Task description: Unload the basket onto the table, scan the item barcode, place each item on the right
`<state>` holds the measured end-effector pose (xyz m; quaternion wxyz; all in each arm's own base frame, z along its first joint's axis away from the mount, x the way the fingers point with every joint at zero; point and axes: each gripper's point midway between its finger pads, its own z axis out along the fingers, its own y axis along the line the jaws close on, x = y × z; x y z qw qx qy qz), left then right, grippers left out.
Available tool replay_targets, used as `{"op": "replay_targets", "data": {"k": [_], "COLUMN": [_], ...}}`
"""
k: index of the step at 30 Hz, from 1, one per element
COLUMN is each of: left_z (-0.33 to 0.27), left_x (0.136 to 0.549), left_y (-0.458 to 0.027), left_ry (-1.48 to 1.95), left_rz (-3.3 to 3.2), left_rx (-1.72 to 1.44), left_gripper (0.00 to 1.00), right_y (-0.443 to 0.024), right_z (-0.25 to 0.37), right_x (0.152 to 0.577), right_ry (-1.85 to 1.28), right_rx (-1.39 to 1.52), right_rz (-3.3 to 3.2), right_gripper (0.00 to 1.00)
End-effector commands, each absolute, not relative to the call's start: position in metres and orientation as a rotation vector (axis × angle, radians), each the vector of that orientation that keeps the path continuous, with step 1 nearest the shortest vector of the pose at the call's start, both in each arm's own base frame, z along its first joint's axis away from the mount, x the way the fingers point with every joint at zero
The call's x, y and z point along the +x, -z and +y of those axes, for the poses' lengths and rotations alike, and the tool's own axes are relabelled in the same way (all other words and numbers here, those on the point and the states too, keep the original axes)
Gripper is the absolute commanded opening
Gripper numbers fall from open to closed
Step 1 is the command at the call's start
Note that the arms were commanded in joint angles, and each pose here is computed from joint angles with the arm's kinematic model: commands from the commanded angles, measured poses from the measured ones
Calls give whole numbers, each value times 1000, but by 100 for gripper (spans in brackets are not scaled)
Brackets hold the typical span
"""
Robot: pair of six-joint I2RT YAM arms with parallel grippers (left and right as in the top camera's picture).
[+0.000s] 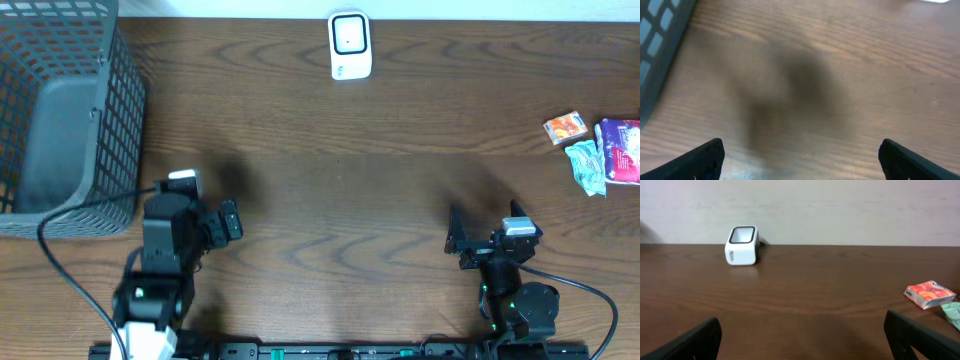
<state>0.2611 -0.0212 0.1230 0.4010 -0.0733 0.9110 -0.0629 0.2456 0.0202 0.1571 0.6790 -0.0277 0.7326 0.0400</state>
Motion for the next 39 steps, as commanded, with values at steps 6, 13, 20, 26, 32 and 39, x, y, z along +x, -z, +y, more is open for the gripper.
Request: {"op": "replay_targets", "data": {"k": [6,13,20,26,32,39], "left_z": [-49,-53,-53,-52,-52,-52], "left_x": [255,249,251,244,240,240], "left_y": [-94,-79,-109,-107,-113,-129], "left_ry": [267,276,278,265,240,239], "left_rz": [2127,1988,1859,1865,1833,1761], "left_rx": [79,105,110,126,159,159], "left_gripper": [98,98,98,98,98,98], "right_y": [-157,-157,-157,-157,-157,-157], "right_z": [17,17,17,17,17,17], "right_x": [246,246,246,246,246,246], "right_ry": [-79,-79,-79,-79,-79,-79], "right_rx": [-46,-46,-46,-46,-46,-46], "right_rz": [1645,1645,1645,1645,1645,1645], "right_gripper": [99,99,99,99,99,99]}}
